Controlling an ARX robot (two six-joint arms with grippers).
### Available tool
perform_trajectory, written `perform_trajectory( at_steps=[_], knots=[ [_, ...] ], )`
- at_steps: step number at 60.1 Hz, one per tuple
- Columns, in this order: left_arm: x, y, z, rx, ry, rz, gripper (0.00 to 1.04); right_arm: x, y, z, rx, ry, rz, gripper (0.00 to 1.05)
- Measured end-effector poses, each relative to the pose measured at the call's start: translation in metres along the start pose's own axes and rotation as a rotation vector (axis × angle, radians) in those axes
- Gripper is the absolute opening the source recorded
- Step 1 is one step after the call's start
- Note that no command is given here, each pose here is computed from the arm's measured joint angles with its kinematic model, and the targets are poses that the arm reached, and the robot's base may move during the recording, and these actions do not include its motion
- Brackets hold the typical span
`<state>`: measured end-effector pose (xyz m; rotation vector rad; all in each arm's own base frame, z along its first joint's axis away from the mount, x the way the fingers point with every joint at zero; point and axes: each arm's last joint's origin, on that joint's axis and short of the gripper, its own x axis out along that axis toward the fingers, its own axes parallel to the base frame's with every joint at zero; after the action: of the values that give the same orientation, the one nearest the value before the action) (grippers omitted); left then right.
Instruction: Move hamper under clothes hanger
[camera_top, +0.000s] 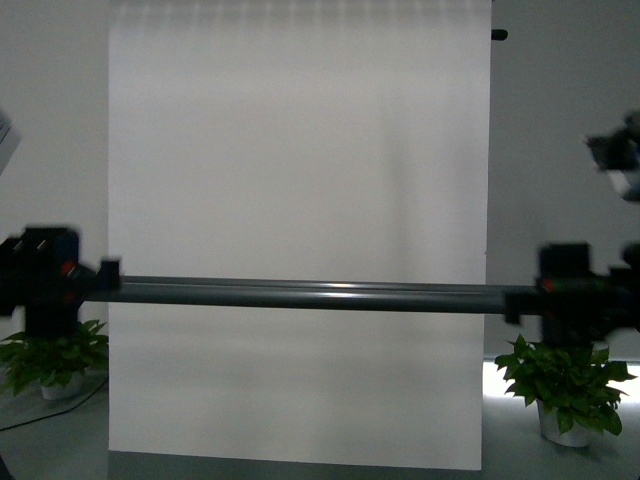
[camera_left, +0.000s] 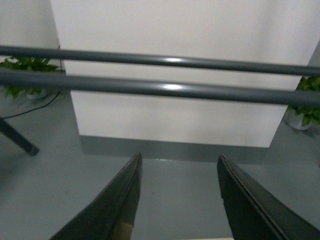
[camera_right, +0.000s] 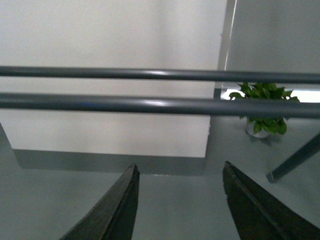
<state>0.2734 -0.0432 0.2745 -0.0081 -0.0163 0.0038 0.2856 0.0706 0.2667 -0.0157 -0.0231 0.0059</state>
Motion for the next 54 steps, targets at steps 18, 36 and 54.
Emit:
perform_trajectory(
  at_steps=[18,36,54],
  knots=[
    [-0.057,0.023,-0.049,0.003,0.019,-0.007,0.03,-0.062,-0.036,-0.048,0.003,0.028,0.0,0.02],
    [-0.089,0.034,-0.073,0.003,0.025,-0.014,0.03,-0.097,-0.051,-0.069,0.004,0.032,-0.003,0.02],
    [-0.114,0.044,-0.086,0.003,0.022,-0.007,0.03,-0.123,-0.065,-0.082,0.005,0.033,0.01,0.02]
  ],
)
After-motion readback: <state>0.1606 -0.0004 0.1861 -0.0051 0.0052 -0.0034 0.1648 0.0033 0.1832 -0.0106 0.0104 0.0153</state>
